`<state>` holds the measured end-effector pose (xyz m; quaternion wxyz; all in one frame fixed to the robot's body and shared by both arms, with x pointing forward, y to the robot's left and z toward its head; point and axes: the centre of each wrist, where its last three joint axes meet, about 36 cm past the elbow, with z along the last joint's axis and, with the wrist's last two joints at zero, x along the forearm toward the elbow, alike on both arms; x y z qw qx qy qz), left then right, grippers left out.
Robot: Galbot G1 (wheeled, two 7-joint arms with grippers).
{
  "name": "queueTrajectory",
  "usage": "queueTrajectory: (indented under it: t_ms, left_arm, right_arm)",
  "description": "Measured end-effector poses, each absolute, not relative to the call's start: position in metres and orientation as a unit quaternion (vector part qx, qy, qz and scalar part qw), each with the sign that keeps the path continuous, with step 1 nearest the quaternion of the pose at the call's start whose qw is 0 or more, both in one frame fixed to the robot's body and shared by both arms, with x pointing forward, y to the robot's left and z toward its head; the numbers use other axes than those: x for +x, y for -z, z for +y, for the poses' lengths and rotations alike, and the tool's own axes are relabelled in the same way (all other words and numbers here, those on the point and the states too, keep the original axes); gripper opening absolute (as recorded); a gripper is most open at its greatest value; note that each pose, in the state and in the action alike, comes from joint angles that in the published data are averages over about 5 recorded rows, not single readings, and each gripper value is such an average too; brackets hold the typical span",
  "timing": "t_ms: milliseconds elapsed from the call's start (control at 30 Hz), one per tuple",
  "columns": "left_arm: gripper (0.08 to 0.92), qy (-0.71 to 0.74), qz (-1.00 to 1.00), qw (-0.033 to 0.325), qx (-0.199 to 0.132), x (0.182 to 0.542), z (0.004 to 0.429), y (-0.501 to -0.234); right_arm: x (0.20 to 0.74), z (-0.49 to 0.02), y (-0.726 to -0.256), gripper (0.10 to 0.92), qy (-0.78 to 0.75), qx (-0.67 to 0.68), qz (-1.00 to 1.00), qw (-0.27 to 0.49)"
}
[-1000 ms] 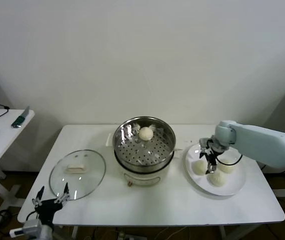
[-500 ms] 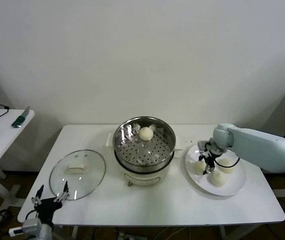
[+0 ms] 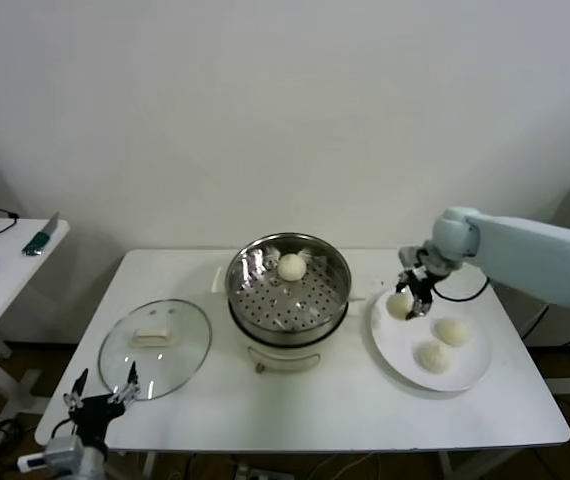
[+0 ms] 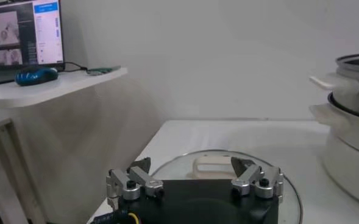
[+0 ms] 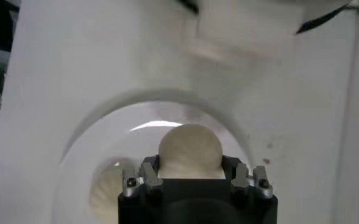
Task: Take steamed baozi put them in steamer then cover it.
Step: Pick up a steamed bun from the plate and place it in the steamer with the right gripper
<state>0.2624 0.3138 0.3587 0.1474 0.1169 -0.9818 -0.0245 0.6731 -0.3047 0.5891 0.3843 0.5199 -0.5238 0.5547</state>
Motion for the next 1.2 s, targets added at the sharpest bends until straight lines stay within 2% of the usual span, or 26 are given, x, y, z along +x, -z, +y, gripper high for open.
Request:
queueTrajectory:
  t_ms: [267,500,733,1200]
  left_arm:
    - [0.823,0.022,-0.983,0.146,0.113,0.263,0.312,-0.358]
    - [0.823,0.019,-0.982,0.147,0.114,0.262,0.312,-0.356]
    - [0.823,0.018,-0.982,0.147,0.116,0.263,0.312,-0.355]
    - [0.823,0.023,-0.981,0.152,0.120,0.262,0.319,-0.350]
  right_arm:
    - [0.669,-0.254,-0.690,0.670,-0.570,0.526,-0.539,0.328]
    - [0.655,-0.188,-0.723,0.670,-0.570,0.546,-0.544,0.284]
    - [0.648,-0.122,-0.716,0.670,-0.578,0.561,-0.532,0.260]
    - [0.655,-0.035,-0.647,0.670,-0.598,0.571,-0.505,0.248]
